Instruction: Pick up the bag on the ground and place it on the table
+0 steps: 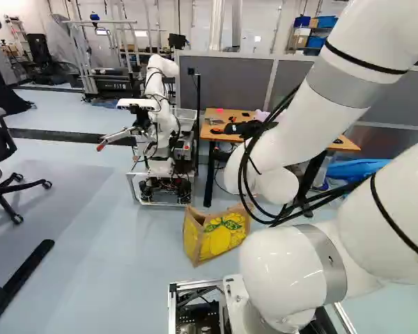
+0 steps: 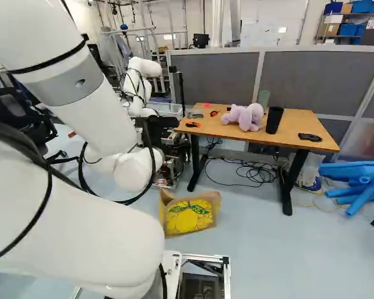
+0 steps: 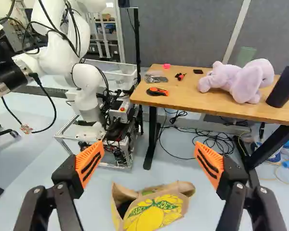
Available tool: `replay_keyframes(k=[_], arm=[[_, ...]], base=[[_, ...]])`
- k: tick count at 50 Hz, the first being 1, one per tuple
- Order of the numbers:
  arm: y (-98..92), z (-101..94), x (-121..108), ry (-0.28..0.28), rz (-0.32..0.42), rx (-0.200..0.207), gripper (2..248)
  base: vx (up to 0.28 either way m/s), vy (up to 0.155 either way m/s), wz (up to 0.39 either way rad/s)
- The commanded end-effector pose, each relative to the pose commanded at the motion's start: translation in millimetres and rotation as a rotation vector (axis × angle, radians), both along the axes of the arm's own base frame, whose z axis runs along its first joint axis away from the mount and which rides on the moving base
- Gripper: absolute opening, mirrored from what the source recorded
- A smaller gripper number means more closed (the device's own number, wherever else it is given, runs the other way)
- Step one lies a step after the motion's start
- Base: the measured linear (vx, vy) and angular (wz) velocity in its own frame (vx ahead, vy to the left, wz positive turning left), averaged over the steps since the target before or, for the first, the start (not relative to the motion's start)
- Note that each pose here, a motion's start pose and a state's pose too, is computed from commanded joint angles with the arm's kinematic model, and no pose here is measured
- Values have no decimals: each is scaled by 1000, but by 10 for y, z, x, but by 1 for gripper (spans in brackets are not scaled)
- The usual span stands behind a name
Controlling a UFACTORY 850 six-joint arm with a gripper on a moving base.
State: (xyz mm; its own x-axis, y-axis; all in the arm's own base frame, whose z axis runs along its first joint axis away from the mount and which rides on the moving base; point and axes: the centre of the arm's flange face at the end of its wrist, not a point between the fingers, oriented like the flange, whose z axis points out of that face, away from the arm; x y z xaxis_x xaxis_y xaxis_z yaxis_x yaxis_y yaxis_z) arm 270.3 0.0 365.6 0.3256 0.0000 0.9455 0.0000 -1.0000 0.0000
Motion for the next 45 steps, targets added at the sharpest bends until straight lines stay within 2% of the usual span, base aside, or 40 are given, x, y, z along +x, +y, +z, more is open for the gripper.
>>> replay_keyframes(k=[19,45], arm=[[0,-4,53,18,0,0,247],[47,-78,503,186,6,3,247]], base=[[2,1,1],[0,0,0]])
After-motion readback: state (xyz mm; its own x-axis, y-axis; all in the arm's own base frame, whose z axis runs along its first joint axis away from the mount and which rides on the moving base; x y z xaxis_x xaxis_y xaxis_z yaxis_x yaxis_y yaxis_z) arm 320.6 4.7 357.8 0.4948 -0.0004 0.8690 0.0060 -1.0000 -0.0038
